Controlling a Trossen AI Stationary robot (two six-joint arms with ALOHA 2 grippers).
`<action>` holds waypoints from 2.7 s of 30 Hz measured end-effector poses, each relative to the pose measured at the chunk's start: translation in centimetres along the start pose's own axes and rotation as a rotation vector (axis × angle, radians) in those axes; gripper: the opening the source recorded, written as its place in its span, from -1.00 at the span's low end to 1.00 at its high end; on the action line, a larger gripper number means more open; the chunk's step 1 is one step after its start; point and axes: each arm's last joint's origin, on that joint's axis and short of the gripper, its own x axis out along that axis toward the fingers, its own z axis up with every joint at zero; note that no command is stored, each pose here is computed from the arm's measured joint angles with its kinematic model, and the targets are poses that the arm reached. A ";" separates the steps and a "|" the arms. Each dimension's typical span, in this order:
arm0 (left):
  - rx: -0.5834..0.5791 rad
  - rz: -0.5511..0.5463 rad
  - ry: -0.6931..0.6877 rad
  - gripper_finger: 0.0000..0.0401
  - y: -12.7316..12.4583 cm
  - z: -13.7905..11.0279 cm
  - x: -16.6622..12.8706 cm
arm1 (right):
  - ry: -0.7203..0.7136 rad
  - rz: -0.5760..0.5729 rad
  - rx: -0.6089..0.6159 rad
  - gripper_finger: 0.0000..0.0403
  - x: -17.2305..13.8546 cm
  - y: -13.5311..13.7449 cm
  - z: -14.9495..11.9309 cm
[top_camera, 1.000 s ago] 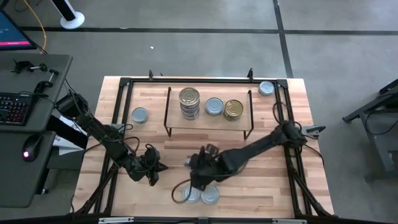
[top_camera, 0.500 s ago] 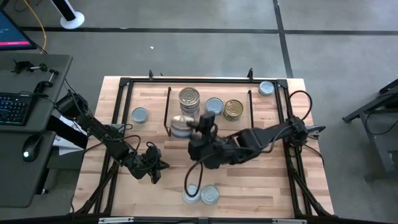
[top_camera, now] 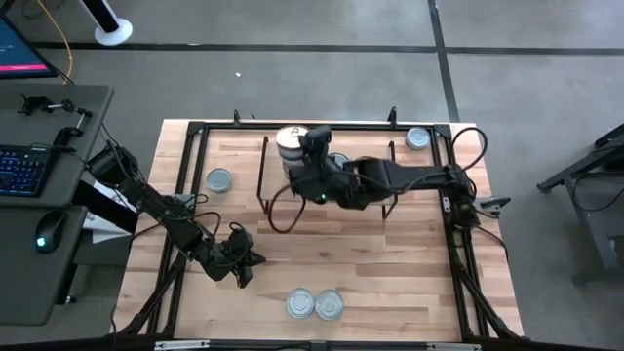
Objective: Stack canned seafood by type on shelf
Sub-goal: Stack the blue-pink tuna can on top of the blue-pink tuna can on the shelf, then stack the white-green tuna can on top of the white-green tuna can on the shelf
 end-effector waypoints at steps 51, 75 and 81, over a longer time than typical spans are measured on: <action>0.004 0.005 0.003 -1.00 0.1 0.0 0.0 | -0.046 0.149 0.057 0.47 1.9 1.5 0.1; 0.005 -0.002 0.017 -1.00 0.0 -0.1 0.0 | -0.148 0.188 0.080 0.56 -0.3 1.4 1.0; 0.002 -0.045 0.089 -1.00 -0.1 -0.3 0.0 | -0.315 0.341 0.299 0.56 -3.1 2.2 2.6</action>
